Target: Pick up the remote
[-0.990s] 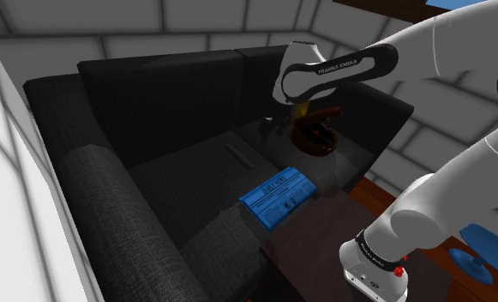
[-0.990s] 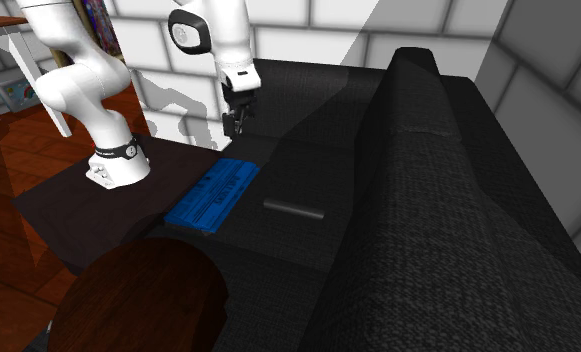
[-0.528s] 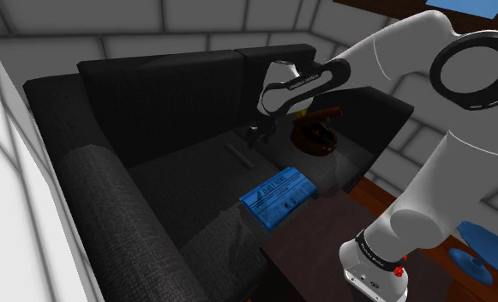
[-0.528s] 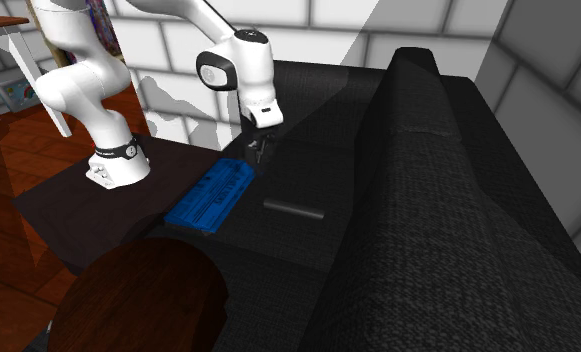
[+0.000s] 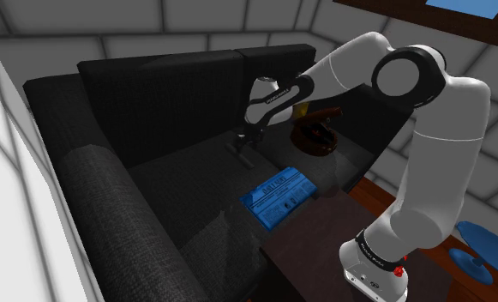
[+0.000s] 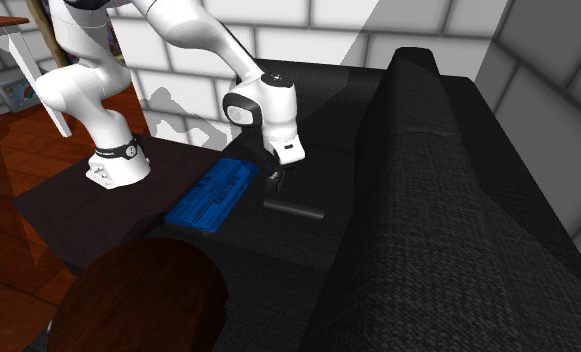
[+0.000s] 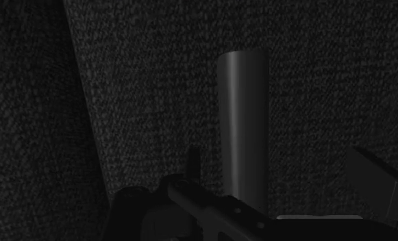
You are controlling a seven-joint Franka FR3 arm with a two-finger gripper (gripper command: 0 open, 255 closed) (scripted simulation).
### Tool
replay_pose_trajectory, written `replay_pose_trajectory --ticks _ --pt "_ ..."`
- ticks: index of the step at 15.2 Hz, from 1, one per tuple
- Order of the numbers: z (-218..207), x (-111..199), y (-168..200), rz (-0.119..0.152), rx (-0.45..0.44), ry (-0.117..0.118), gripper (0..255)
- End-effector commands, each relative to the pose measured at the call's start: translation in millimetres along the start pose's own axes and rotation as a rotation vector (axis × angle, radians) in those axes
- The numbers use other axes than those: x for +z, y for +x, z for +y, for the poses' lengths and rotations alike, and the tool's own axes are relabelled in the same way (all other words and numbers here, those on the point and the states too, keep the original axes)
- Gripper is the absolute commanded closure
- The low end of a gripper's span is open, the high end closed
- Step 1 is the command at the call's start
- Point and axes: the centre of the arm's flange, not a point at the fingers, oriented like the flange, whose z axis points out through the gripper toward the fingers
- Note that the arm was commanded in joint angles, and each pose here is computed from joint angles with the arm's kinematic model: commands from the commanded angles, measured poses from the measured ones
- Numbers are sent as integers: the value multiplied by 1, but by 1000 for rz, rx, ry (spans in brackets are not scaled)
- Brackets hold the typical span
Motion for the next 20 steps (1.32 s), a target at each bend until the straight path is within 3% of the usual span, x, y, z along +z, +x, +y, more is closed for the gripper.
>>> replay_pose_trajectory --ticks 1,10,11,20 --pt "2 16 14 2 6 1 0" --pt "5 56 14 2 6 1 0" --pt "5 56 14 2 6 1 255" --pt "5 56 14 2 6 1 255"
